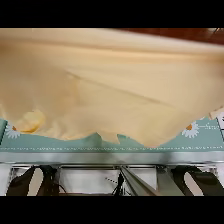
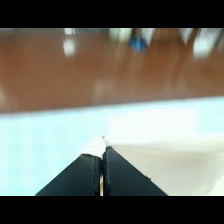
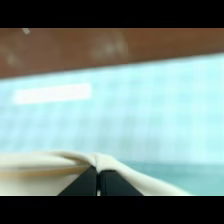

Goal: Fold the shirts.

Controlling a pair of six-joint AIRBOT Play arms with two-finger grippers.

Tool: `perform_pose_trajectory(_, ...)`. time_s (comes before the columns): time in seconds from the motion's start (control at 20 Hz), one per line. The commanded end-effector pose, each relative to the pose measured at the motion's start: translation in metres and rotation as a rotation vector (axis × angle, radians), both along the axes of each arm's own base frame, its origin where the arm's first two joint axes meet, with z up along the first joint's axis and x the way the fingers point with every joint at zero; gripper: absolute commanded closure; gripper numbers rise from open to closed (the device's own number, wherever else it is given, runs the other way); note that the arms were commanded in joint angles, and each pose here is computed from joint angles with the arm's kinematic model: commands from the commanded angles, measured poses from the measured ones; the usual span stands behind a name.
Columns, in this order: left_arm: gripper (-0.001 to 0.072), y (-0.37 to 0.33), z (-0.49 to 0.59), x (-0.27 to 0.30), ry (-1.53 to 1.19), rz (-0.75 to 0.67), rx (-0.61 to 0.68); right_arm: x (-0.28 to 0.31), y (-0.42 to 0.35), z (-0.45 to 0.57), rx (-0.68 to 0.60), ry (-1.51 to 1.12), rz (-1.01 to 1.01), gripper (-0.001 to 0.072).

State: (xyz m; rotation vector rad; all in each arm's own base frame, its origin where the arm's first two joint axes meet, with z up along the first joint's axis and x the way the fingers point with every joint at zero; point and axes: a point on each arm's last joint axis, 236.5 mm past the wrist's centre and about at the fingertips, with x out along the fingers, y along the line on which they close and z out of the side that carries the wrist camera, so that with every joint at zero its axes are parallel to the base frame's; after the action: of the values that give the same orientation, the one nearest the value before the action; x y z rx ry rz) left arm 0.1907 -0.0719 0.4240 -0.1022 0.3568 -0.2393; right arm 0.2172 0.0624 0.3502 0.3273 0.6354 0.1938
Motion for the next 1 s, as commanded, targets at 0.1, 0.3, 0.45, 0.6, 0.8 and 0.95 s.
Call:
perform_pose_trajectory(0.1,0.0685,0.025,-0.075,0.035,0.306,-0.017,-0.075,0.027,-0.020,-0.085,-0.099,0.405,0.037,0.0685)
perform_pose_trajectory(0.3,0.0683,0.058,-0.147,0.115,0.440,-0.030,-0.201,0.119,-0.018,-0.144,-0.088,0.504,0.089,0.0684)
perform_pose_trajectory(0.45,0.0683,0.062,-0.206,0.172,0.541,-0.072,-0.261,0.186,0.001,-0.204,-0.103,0.537,0.165,0.0684)
perform_pose_trajectory(0.6,0.0682,0.036,-0.258,0.224,0.600,-0.174,-0.262,0.248,0.007,-0.252,-0.095,0.482,0.150,0.0684)
perform_pose_trajectory(0.8,0.0682,-0.002,-0.330,0.272,0.647,-0.264,-0.215,0.307,0.003,-0.291,-0.043,0.404,0.053,0.0684)
perform_pose_trajectory(0.95,0.0682,-0.026,-0.389,0.278,0.772,-0.309,-0.228,0.319,0.001,-0.326,-0.006,0.451,0.003,0.0683)
